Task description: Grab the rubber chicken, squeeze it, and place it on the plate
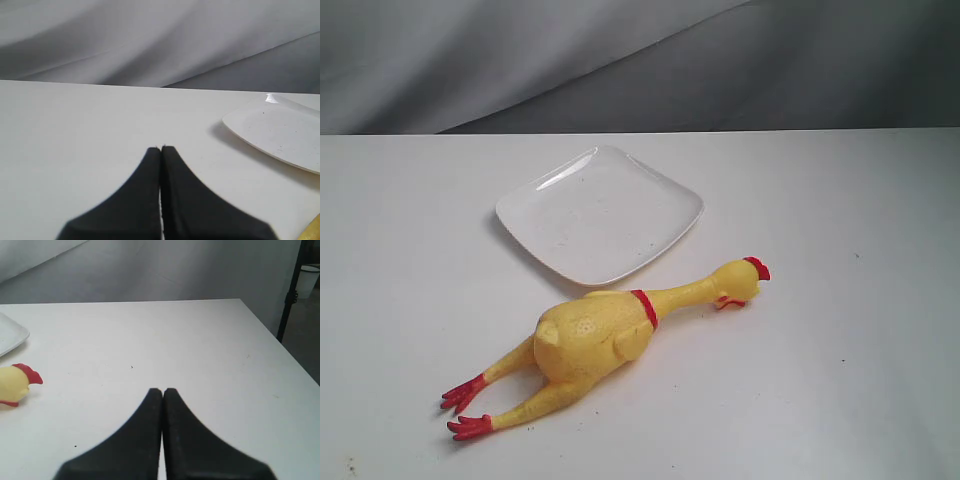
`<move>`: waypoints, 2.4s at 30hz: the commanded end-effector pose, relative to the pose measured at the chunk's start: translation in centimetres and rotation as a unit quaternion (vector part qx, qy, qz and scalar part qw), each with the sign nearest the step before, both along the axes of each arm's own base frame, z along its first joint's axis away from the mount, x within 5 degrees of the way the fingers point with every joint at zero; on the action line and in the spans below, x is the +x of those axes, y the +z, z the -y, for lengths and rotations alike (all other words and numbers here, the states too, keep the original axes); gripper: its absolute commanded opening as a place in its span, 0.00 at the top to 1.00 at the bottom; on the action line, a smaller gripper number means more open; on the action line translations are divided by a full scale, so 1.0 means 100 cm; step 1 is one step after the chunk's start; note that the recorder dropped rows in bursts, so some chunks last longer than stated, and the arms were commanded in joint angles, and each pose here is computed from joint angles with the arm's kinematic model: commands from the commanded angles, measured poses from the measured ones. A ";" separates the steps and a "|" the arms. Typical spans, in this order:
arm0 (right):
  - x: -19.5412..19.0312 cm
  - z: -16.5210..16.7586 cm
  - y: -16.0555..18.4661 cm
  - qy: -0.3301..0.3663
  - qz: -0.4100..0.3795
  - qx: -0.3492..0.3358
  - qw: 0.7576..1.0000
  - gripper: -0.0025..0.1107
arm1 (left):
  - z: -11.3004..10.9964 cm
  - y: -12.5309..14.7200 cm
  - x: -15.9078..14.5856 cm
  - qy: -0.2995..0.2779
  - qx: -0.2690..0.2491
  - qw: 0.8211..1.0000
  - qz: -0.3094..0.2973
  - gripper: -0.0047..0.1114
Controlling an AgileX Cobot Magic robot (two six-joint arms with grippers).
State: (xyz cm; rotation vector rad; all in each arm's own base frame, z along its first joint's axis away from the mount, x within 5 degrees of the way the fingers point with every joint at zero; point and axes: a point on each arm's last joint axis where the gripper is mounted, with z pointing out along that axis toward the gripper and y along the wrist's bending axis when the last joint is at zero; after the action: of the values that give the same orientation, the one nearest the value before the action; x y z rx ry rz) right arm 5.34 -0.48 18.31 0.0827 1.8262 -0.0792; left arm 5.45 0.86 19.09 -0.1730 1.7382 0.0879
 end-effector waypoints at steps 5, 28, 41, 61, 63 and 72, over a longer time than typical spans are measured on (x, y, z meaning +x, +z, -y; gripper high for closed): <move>0.000 0.000 -0.001 -0.002 0.001 -0.005 1.000 0.98 | 0.000 -0.002 0.000 0.000 -0.002 1.000 -0.001 0.96; 0.001 0.002 0.037 -0.012 0.206 -0.029 0.978 0.98 | 0.000 -0.002 0.000 0.000 -0.002 1.000 -0.001 0.96; -0.006 0.003 0.061 -0.010 0.351 0.098 0.931 0.98 | 0.000 -0.002 0.000 0.000 -0.002 1.000 -0.001 0.96; 0.102 -0.038 0.227 0.160 0.042 -0.094 0.982 0.98 | 0.000 -0.002 0.000 0.000 -0.002 1.000 -0.001 0.96; 0.125 -0.051 0.225 0.199 -0.018 -0.141 0.970 0.98 | 0.000 -0.002 0.000 0.000 -0.002 1.000 -0.001 0.96; 0.197 -0.109 0.176 0.477 -0.186 -0.248 0.822 0.98 | 0.000 -0.002 0.000 0.000 -0.002 1.000 -0.001 0.96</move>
State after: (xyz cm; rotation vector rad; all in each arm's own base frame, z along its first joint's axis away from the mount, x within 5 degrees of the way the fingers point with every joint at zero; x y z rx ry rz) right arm 23.80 8.84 37.41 -1.0779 1.9998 0.0423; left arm 5.45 0.86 19.09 -0.1730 1.7382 0.0879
